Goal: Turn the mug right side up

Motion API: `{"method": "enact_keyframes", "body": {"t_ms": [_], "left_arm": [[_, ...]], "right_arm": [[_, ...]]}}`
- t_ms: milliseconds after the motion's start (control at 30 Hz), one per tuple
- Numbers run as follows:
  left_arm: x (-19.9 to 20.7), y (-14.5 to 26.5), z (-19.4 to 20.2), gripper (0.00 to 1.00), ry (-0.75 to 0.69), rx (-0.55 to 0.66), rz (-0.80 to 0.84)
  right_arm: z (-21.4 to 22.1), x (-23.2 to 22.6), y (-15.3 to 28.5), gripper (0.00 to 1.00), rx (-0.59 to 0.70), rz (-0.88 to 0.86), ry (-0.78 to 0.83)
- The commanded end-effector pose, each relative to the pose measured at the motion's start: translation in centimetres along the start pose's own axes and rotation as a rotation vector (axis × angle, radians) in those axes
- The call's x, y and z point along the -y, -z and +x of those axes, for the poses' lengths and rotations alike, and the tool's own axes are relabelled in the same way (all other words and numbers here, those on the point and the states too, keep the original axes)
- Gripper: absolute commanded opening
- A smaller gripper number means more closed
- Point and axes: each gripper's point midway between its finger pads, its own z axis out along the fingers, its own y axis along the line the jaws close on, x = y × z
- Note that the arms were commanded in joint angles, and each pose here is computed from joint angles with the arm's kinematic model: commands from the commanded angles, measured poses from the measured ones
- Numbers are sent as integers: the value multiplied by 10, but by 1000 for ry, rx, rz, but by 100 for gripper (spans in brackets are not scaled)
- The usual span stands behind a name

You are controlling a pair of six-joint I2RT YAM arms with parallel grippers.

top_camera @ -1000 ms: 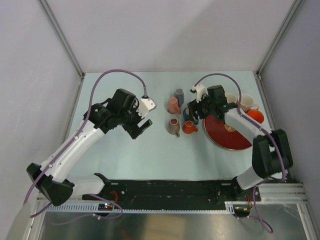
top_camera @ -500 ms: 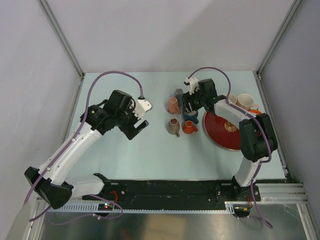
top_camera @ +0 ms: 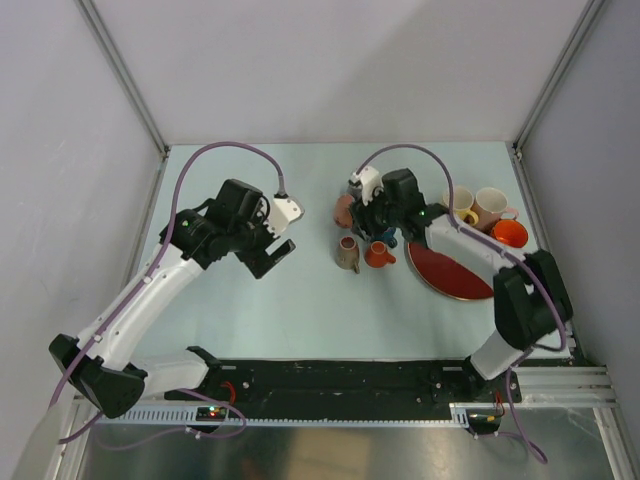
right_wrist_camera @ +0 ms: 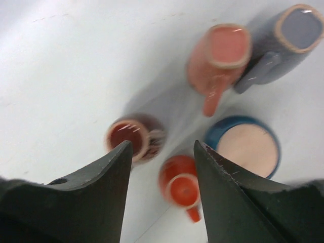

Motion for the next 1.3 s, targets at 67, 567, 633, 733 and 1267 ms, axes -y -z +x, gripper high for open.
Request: {"method": "enact_keyframes", "body": {"t_ms": [67,567,633,733,1267], "left_arm": [[-8,8,-2,95,-9,16,-27],[-7,8,-2,96,-2,13,-20],[-7,8,-3,96,-1,16,-18],[-7,9,-3,96,-1,17,-17],[-6,11,-7,96,15,43,9]], "right_arm": [[16,-55,36,49,18,-27,28],[68,-73,18,43,-71,-18,-74],[71,-68,11,43,-79,11,-96],[75,-61,3,42,-92,51,-138],[87,-63,-30,18,-161,79,-71]]}}
